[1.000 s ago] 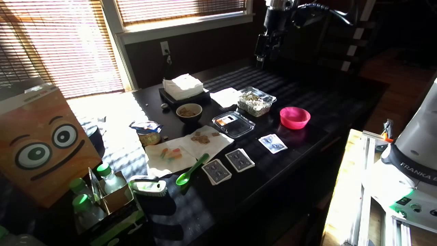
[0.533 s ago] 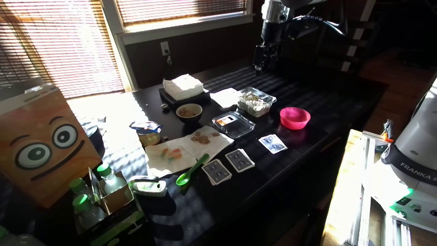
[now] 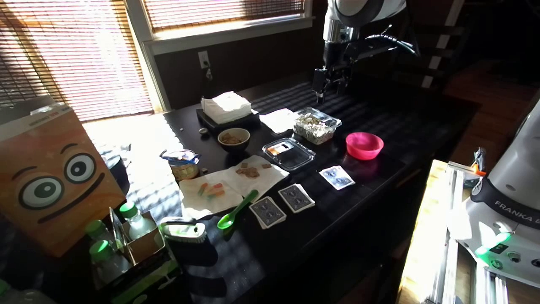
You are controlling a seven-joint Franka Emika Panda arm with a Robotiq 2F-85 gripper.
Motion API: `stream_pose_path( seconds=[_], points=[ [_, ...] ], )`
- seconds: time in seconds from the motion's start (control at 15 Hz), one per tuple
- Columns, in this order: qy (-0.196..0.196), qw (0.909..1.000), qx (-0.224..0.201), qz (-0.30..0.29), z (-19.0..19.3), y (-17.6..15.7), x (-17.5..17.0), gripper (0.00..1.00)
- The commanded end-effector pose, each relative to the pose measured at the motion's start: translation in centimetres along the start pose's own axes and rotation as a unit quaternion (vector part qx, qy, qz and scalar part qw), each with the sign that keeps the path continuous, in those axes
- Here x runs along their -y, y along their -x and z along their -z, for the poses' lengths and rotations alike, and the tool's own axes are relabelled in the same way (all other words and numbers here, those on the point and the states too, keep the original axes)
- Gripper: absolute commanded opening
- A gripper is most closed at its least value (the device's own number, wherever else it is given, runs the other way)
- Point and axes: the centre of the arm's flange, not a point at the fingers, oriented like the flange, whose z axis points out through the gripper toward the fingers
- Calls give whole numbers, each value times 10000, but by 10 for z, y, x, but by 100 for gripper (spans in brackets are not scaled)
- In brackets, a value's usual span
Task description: Put some of the contents in the bowl on the lid and then after pour the contents on the lid in the bowl
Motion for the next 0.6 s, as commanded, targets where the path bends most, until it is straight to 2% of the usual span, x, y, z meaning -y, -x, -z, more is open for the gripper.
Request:
stream_pose_path(
  seconds=[0.0, 0.33, 0.53],
  points=[
    [-151, 9987, 124, -479, -22, -35, -3, 100],
    [-467, 9933, -44, -1061, -48, -69, -13, 100],
    [-438, 9873, -129, -1525, -67, -85, -22, 100]
  ],
)
